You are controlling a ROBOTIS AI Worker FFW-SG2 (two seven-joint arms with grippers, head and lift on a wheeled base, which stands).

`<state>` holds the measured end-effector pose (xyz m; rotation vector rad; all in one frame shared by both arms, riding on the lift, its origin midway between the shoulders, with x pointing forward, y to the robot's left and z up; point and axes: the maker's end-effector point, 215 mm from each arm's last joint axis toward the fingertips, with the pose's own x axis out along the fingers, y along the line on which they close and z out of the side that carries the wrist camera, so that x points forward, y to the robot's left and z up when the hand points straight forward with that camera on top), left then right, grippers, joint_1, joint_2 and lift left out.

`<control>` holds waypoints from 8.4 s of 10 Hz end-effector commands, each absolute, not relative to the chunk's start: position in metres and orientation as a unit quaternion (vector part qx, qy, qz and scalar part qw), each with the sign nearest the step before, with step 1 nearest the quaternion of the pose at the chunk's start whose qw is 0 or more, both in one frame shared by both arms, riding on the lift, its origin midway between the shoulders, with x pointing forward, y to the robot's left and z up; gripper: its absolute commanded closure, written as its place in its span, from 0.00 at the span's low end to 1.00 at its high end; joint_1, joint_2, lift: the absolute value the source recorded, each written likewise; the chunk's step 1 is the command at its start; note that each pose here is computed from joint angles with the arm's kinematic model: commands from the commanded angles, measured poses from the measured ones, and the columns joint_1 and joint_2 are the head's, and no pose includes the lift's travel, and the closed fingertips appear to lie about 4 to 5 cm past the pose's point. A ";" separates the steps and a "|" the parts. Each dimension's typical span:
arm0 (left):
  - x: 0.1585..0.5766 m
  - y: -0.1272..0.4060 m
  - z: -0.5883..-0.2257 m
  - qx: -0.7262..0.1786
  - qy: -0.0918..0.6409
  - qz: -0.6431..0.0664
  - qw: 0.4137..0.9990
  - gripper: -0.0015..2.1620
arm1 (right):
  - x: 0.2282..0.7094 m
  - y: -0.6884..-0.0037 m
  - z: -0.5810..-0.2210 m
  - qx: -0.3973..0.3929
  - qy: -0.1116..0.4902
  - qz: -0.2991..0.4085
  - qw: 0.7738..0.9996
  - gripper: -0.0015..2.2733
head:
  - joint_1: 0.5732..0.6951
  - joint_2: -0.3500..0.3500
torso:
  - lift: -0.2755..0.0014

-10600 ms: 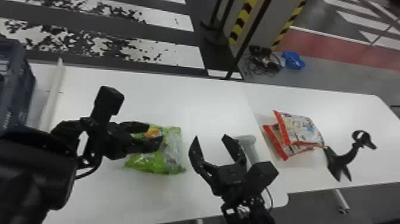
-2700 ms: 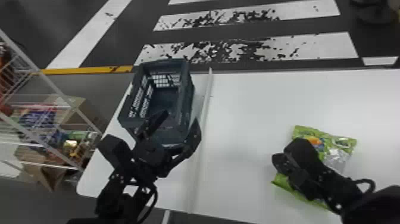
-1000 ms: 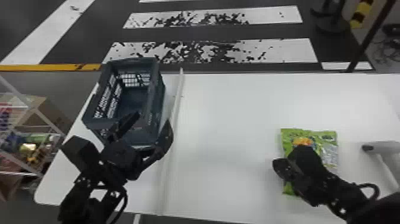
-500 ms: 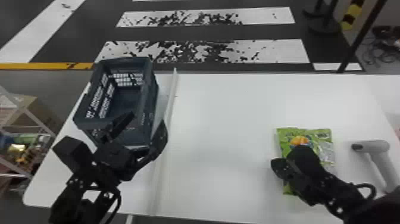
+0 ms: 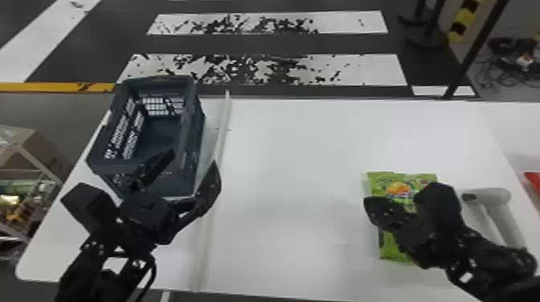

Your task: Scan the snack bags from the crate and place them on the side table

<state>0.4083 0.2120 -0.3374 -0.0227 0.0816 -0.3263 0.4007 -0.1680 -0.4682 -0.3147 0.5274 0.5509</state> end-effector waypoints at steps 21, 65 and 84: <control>0.405 0.225 -0.366 -0.018 0.057 -0.148 0.987 0.04 | 0.405 -0.436 -0.524 -0.061 0.391 0.101 0.913 0.58 | 1.00 0.10 | 0.66; 0.404 0.216 -0.362 -0.017 0.058 -0.136 0.989 0.04 | 0.383 -0.435 -0.480 0.017 0.401 0.068 0.913 0.98 | 1.00 0.08 | 0.66; 0.398 0.210 -0.354 -0.019 0.055 -0.142 0.988 0.04 | 0.367 -0.417 -0.494 -0.007 0.401 0.086 0.912 0.05 | 1.00 0.07 | 0.66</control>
